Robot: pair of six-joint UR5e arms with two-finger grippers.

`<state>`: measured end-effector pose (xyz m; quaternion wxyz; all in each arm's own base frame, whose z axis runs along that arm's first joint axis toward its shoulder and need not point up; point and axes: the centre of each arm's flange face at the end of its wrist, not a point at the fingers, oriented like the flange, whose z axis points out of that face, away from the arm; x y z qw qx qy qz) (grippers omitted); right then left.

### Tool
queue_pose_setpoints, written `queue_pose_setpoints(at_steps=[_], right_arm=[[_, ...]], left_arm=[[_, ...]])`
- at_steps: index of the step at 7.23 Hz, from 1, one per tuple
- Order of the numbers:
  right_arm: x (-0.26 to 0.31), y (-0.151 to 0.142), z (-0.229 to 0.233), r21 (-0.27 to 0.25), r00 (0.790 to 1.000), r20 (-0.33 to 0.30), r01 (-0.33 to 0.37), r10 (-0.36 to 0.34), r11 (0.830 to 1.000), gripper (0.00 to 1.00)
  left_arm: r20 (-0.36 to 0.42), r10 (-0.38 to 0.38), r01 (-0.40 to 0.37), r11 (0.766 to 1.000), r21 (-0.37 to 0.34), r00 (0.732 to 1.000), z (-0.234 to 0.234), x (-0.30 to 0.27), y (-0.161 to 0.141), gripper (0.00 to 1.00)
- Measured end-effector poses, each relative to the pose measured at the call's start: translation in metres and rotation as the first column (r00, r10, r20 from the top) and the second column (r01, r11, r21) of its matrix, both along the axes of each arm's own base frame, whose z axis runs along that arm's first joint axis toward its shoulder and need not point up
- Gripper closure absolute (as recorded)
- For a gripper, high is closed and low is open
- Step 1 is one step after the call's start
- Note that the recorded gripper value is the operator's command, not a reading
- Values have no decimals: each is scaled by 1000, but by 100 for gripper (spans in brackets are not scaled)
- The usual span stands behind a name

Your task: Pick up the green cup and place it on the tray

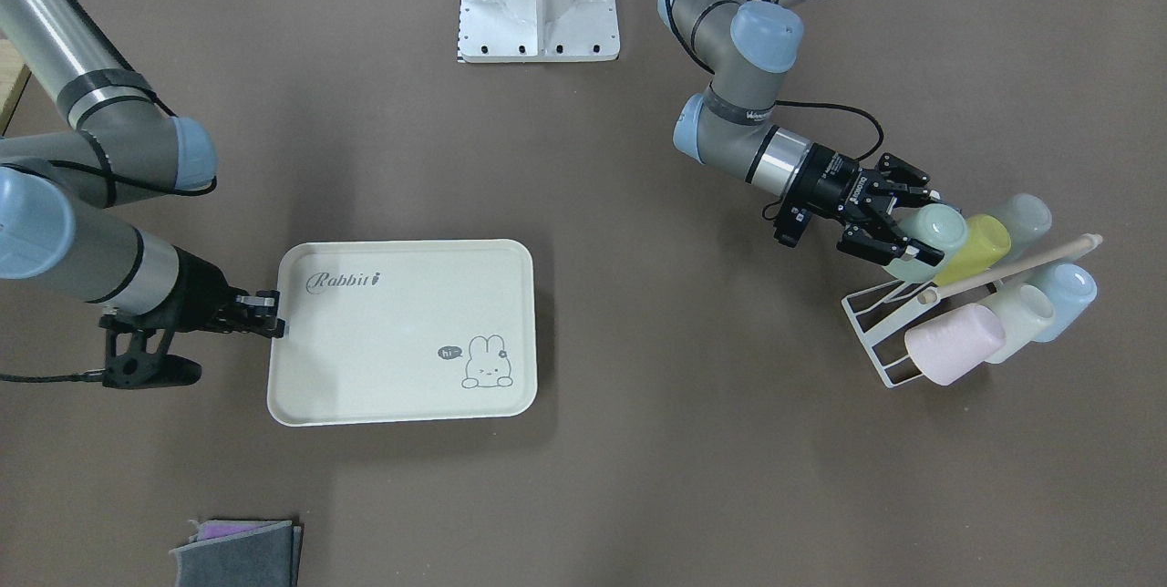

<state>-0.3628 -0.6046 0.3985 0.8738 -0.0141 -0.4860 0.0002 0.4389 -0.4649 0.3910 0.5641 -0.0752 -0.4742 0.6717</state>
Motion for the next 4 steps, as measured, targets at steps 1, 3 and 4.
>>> queue_pose_setpoints(at_steps=[1,3,4], right_arm=[[-24,1,-24,25,1000,-23,0,0,1000,100],[-70,9,-72,64,998,-57,-6,10,998,100],[-92,17,-91,74,998,-63,-18,23,997,100]], left_arm=[[-19,-8,8,1000,-8,1000,-20,-11,7,74],[-130,-68,60,996,-61,989,-60,-32,24,84],[-222,-127,109,990,-92,967,-78,-39,29,84]])
